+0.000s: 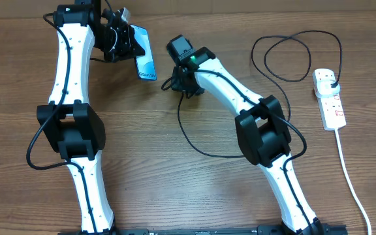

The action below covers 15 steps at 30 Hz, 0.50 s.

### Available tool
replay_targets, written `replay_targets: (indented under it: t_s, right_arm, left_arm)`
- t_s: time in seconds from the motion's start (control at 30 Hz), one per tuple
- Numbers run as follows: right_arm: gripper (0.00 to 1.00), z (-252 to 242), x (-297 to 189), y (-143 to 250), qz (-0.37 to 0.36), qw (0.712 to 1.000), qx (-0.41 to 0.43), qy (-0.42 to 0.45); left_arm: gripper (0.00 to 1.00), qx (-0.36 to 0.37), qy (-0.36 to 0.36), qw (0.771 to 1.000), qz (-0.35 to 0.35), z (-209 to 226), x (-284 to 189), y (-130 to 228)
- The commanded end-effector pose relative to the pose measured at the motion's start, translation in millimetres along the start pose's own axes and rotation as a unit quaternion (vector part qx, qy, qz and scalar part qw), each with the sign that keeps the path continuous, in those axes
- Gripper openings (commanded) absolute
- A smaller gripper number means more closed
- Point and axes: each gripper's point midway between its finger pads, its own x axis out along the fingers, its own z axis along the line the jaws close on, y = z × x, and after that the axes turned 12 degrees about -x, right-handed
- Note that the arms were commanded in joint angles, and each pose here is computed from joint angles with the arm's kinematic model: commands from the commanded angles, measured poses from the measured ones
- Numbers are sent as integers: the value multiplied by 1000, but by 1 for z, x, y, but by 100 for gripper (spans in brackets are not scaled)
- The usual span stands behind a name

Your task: Plug charger to phone and switch on socket

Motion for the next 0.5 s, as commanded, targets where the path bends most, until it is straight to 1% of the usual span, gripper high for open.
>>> replay_targets:
  t_s: [0.0,0.13,0.2,0.27,0.3,0.33,0.47]
  right_arm:
    - [42,-5,0,3,4,1000,1,13]
    - [40,-11,9,19,35,999,-1,30]
    - [33,-14,15,30,53,998,-5,40]
    - [19,-12,18,37,66,997,-8,40]
    - [10,-9,18,41,74,997,-9,35]
    - [4,-5,18,46,84,996,-10,25]
    - [4,6,14,70,130,991,-12,5]
  left_arm:
    - [4,28,15,999,-20,-16,-21,-1]
    - [4,28,15,999,-20,-16,-21,-1]
    - [4,28,15,999,-20,-16,-21,-1]
    - [4,28,15,999,-20,-16,-21,-1]
    - [4,28,15,999,-20,-16,-21,-1]
    - [4,28,15,999,-20,-16,-21,-1]
    - [4,28,15,999,-20,-16,-21,-1]
